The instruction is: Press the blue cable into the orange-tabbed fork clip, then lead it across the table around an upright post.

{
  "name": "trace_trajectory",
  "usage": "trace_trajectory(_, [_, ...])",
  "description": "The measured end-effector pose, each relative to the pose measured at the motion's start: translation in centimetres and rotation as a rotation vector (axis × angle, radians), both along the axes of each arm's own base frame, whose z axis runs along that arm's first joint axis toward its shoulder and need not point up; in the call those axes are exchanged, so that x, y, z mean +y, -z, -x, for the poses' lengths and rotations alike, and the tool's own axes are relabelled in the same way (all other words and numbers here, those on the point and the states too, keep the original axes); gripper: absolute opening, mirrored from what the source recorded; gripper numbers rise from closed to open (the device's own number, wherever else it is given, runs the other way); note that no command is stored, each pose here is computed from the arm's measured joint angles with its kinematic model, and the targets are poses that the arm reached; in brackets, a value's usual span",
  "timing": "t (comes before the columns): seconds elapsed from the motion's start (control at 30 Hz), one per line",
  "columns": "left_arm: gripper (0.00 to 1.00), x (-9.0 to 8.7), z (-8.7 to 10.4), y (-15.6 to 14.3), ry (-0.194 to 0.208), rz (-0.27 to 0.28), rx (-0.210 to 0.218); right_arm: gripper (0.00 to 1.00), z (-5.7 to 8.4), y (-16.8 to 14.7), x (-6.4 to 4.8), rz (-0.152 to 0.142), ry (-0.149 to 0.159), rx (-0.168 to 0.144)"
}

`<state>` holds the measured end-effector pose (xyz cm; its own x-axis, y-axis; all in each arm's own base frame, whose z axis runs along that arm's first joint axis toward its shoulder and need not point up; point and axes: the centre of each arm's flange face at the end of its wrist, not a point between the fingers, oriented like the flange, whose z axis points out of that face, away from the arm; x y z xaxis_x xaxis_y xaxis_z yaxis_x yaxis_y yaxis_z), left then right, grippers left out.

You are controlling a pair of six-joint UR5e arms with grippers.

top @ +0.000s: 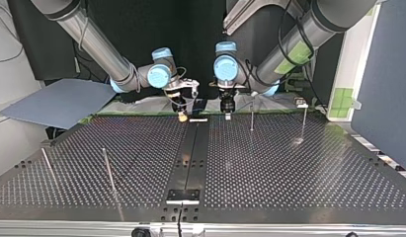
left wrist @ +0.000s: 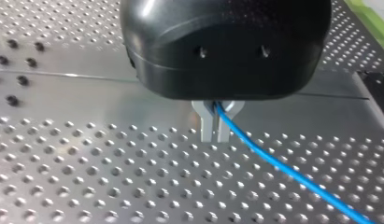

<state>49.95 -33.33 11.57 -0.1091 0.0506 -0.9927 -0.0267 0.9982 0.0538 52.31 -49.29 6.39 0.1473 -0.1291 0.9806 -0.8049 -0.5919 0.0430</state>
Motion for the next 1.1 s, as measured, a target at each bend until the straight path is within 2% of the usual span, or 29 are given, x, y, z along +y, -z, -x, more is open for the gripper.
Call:
trace_trajectory(0.17, [0.01, -0.7, 0.3, -2.6, 0.012, 0.021, -0.038, 0.0, 0.0, -3.4, 0.0, 0.024, 0.0, -0.017])
trace_trajectory(0.4, [0.01, -1.4, 0.9, -6.1, 0.026, 0.049, -0.085, 0.0, 0.2, -7.4, 0.2, 0.038, 0.0, -0.027])
trace_trajectory(0.6, [0.01, -1.9, 1.5, -7.5, 0.037, 0.053, -0.093, 0.0, 0.4, -11.1, 0.3, 0.063, 0.002, -0.05])
trace_trajectory(0.73, [0.01, -2.2, 2.0, -9.1, 0.037, 0.066, -0.114, 0.0, 0.6, -13.4, 0.4, 0.075, 0.003, -0.063])
trace_trajectory(1.1, [0.01, -2.6, 2.4, -13.4, 0.044, 0.104, -0.174, 0.0, 1.5, -20.6, 0.8, 0.14, 0.011, -0.132])
